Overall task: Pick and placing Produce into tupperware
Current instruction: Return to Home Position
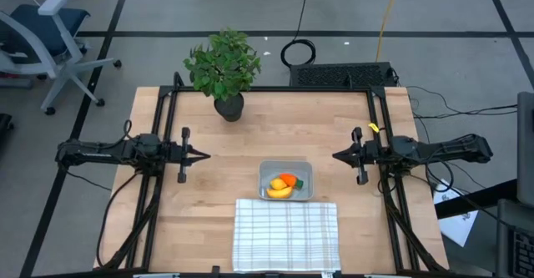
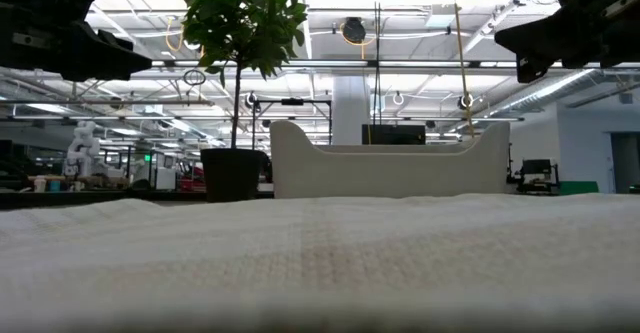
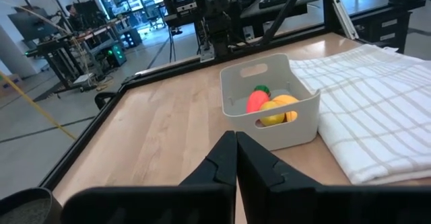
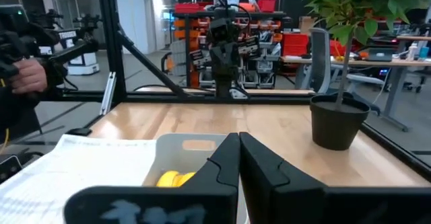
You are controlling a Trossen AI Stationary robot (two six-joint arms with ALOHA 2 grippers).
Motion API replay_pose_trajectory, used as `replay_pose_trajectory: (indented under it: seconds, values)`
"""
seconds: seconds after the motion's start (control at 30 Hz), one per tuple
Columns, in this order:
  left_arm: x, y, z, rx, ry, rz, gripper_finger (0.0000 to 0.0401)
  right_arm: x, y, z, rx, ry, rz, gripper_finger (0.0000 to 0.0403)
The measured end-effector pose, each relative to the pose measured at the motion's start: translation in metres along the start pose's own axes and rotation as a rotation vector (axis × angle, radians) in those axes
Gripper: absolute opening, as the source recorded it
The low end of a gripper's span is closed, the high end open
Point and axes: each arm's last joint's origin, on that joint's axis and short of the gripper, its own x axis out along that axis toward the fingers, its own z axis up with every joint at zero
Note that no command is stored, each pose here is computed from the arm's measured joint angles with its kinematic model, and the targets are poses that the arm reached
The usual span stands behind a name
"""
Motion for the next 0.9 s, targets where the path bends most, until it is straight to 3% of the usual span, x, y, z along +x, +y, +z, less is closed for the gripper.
replay_pose_trajectory:
  seconds: [0.57,0.9]
  values:
    - [0.0000,0.0005,0.0021,-0.044,-0.022,0.002,0.0023,0.0003,0.0002,-0.0048,-0.027,0.006,0.005,0.0000]
    - [0.0000,0.0005,0.0022,-0.046,-0.024,0.003,0.0004,0.0004,0.0002,-0.0048,-0.030,0.006,0.006,0.0000]
